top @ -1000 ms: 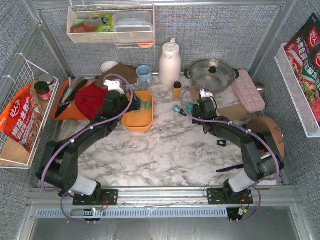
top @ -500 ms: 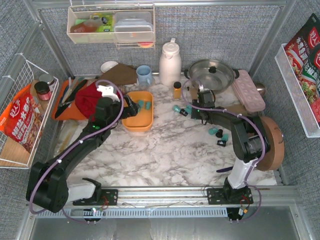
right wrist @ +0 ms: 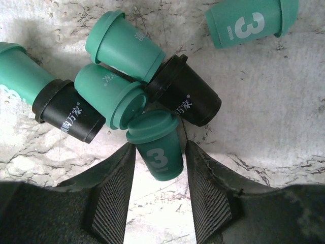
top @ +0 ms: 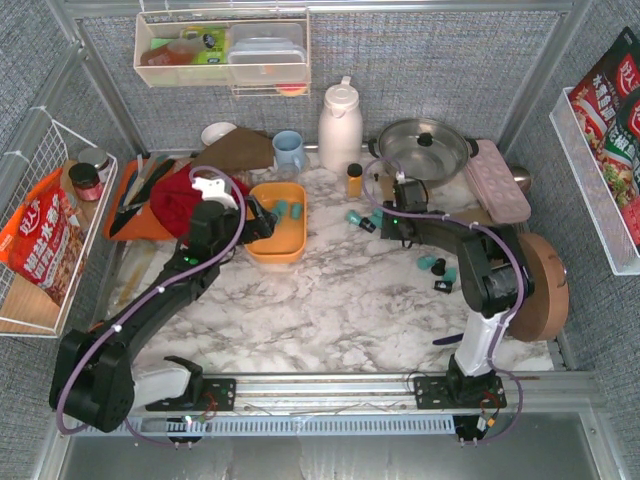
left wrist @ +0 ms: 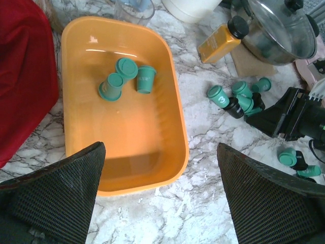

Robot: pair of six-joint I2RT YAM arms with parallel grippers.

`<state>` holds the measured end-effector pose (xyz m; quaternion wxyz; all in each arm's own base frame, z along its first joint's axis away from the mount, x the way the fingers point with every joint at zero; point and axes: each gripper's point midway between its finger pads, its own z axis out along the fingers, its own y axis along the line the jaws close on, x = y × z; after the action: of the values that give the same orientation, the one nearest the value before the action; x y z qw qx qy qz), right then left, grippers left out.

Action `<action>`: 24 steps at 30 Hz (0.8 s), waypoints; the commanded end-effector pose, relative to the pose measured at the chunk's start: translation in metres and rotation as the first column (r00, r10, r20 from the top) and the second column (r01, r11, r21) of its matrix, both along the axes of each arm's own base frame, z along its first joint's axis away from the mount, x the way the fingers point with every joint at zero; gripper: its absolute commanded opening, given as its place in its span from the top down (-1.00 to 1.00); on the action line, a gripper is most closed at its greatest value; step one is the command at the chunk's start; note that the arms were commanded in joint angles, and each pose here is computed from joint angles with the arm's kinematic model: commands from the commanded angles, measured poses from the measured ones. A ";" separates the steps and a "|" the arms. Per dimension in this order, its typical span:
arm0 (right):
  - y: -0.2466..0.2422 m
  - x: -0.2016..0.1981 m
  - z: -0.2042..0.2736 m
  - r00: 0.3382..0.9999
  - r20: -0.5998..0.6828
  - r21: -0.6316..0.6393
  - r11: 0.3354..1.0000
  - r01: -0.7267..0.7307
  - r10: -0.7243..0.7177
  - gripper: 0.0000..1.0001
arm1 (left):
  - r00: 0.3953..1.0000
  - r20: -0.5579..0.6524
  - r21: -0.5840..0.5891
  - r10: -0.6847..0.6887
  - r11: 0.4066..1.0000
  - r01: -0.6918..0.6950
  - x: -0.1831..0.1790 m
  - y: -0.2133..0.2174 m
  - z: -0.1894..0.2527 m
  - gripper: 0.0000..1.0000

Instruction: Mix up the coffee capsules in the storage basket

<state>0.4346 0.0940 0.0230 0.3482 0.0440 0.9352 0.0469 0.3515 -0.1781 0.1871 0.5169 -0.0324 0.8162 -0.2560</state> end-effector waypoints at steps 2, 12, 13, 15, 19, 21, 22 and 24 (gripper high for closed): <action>0.001 0.004 -0.001 1.000 -0.005 0.004 1.000 0.008 -0.008 0.02 | 1.000 -0.008 -0.047 -0.007 0.999 0.007 0.002 -0.006 -0.002 -0.99; -0.004 0.005 -0.008 0.998 -0.045 -0.020 0.999 0.046 -0.046 0.01 | 0.990 -0.040 -0.027 0.137 0.990 -0.139 0.009 0.016 -0.009 -0.99; -0.004 0.004 -0.008 0.998 -0.048 -0.021 0.999 0.048 -0.049 0.01 | 0.989 -0.039 -0.028 0.143 0.989 -0.145 0.009 0.017 -0.009 -0.99; -0.005 0.005 -0.008 0.997 -0.050 -0.022 0.998 0.051 -0.052 0.01 | 0.982 -0.039 -0.028 0.182 0.983 -0.184 0.009 0.023 -0.011 -0.99; -0.004 0.004 -0.009 0.997 -0.059 -0.023 0.998 0.051 -0.052 0.02 | 0.958 -0.078 -0.029 0.277 0.959 -0.280 0.006 0.039 -0.019 -0.99; -0.004 0.004 -0.009 0.997 -0.063 -0.025 0.998 0.050 -0.052 0.03 | 0.960 -0.073 -0.019 0.270 0.962 -0.272 0.004 0.040 -0.019 -0.99; -0.004 0.004 -0.009 0.997 -0.064 -0.026 0.998 0.052 -0.053 0.04 | 0.961 -0.074 -0.015 0.268 0.963 -0.270 0.003 0.040 -0.019 -0.99; -0.004 0.003 -0.010 0.997 -0.065 -0.028 0.998 0.050 -0.052 0.05 | 0.961 -0.078 -0.013 0.265 0.964 -0.266 0.002 0.040 -0.019 -0.99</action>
<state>0.4459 0.0923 0.0198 0.3381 0.0612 0.9385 0.0335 0.3543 -0.1452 0.1680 0.5133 -0.1454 0.8208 -0.2042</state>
